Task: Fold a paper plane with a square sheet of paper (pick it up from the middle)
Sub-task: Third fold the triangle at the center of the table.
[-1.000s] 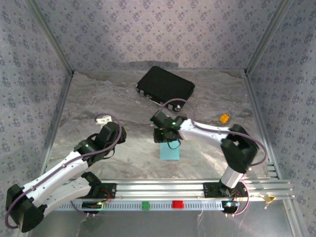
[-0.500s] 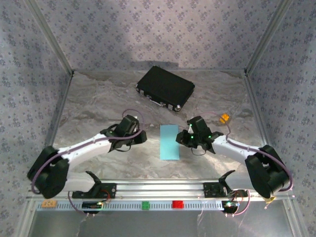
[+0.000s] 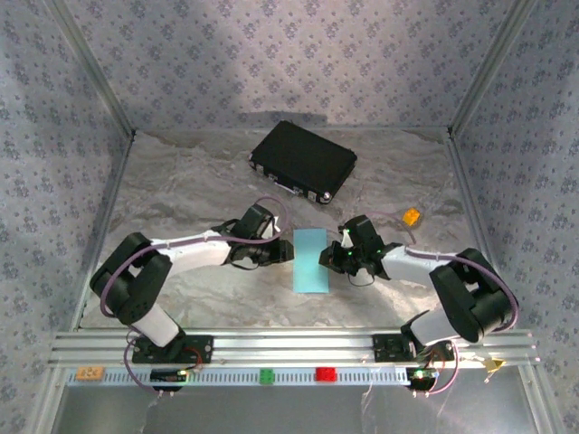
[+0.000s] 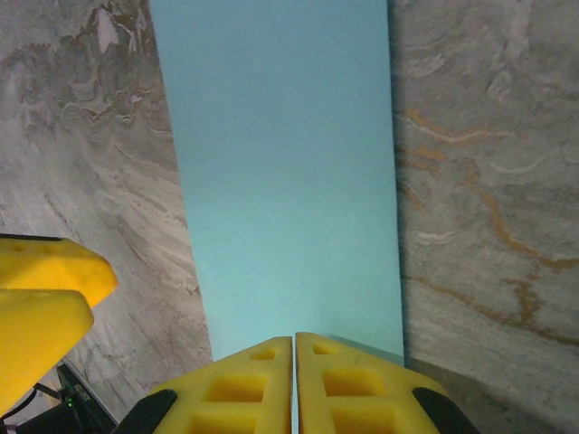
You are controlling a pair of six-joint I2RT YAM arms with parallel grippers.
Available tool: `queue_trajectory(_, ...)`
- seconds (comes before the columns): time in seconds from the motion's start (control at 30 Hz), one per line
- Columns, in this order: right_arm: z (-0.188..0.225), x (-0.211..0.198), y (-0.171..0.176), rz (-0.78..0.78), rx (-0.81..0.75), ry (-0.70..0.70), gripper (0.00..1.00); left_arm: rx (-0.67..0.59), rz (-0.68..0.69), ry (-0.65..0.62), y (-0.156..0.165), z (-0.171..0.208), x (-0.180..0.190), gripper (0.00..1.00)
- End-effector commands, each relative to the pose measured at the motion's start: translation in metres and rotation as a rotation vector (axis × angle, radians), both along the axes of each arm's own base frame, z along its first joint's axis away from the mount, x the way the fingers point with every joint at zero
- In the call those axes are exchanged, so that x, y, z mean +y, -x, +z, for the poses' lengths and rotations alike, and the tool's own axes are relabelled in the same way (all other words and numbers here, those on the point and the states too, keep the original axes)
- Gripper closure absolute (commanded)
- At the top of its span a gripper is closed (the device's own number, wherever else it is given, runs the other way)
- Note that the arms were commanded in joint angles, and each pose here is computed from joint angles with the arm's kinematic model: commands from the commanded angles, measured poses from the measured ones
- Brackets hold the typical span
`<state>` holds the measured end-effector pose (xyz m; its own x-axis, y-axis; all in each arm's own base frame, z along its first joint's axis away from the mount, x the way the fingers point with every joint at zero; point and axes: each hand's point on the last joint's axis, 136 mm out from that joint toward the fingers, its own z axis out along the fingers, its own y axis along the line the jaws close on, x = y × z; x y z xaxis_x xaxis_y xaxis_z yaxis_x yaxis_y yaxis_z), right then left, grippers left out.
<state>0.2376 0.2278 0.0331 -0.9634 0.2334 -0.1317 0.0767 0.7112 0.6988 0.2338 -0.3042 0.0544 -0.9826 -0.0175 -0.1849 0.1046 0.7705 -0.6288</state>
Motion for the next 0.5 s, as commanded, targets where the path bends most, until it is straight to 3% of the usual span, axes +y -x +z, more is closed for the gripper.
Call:
queue_trajectory(0.0,-0.006,0.000,0.001,0.007,0.027,-0.010,0.90,0.009,-0.026,0.052,-0.002,0.009,-0.015,0.64)
queue_trajectory(0.1,-0.025,-0.014,0.007,-0.026,0.082,0.061,0.90,0.022,-0.030,0.054,-0.002,0.006,-0.018,0.63)
queue_trajectory(0.47,-0.042,-0.026,0.021,-0.067,0.145,0.062,0.90,0.076,-0.054,0.048,0.002,-0.006,-0.027,0.63)
